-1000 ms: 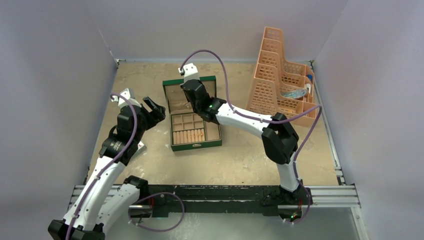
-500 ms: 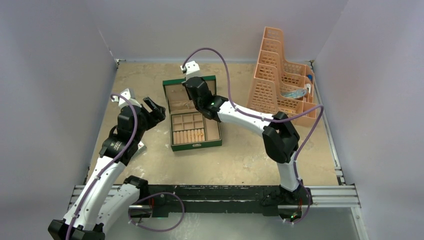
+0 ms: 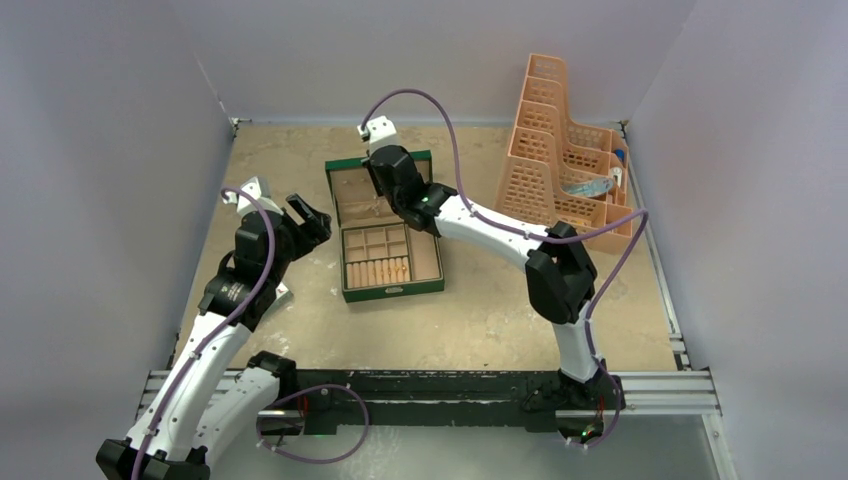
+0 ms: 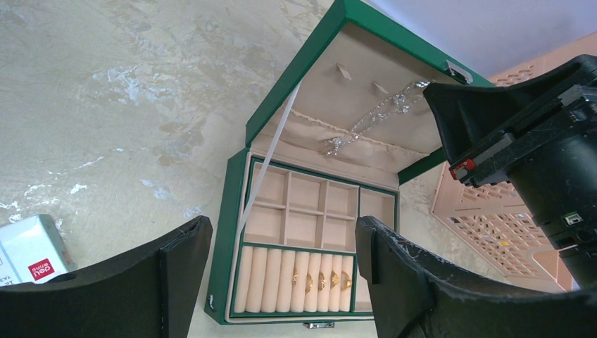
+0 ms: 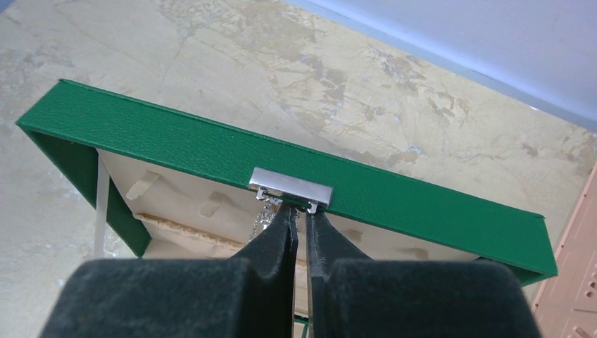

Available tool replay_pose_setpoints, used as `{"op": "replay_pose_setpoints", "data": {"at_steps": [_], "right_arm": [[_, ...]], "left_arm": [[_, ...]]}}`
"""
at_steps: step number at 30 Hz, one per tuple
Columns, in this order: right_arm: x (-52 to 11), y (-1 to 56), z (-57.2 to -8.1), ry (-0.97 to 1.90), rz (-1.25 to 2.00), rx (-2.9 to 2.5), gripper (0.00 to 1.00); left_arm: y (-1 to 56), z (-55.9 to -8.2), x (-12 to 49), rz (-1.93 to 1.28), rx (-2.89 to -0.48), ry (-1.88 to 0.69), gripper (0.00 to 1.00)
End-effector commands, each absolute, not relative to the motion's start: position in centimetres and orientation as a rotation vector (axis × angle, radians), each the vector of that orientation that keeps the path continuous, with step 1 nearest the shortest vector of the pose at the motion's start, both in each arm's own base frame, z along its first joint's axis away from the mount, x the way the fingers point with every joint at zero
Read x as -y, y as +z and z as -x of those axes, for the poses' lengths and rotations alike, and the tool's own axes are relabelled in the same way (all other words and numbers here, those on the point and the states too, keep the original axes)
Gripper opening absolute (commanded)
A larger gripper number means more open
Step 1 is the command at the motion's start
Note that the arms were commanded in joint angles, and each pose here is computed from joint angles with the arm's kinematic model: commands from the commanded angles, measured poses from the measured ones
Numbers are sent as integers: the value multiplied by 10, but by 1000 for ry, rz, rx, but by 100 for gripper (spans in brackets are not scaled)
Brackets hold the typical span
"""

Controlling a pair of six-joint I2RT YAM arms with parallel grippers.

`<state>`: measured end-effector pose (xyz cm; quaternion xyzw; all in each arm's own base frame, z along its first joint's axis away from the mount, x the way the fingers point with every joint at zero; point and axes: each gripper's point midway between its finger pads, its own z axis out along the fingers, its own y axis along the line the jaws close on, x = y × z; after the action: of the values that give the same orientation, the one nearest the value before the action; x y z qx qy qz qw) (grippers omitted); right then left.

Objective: Organize the mixed jewelry

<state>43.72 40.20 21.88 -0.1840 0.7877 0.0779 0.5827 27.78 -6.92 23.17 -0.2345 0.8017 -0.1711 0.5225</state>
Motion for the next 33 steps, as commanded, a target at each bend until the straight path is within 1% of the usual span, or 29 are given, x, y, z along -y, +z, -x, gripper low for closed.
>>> {"op": "replay_pose_setpoints", "data": {"at_steps": [1, 3, 6, 11, 18, 22, 27, 30, 33], "right_arm": [[-405, 246, -447, 232, 378, -1795, 6], [-404, 246, -447, 233, 373, -1798, 7], [-403, 243, -448, 230, 366, -1809, 15], [-402, 247, -445, 259, 347, -1822, 22], [-398, 265, -432, 351, 287, -1831, 32], [-391, 277, -415, 453, 210, -1843, 38], [-371, 296, -392, 599, 41, -1806, 54], [-358, 295, -384, 668, -137, -1825, 55], [-355, 269, -377, 736, -320, -1887, 53]], "left_arm": [[240, -280, 69, 547, -1889, -419, 75], [239, -280, 69, 547, -1889, -420, 75], [239, -280, 70, 546, -1890, -421, 75], [239, -279, 69, 548, -1889, -419, 75], [243, -281, 76, 510, -1887, -451, 75], [250, -281, 81, 468, -1879, -475, 76], [266, -279, 88, 375, -1867, -500, 77], [273, -278, 93, 316, -1870, -510, 78], [277, -280, 105, 239, -1871, -553, 79]]}}
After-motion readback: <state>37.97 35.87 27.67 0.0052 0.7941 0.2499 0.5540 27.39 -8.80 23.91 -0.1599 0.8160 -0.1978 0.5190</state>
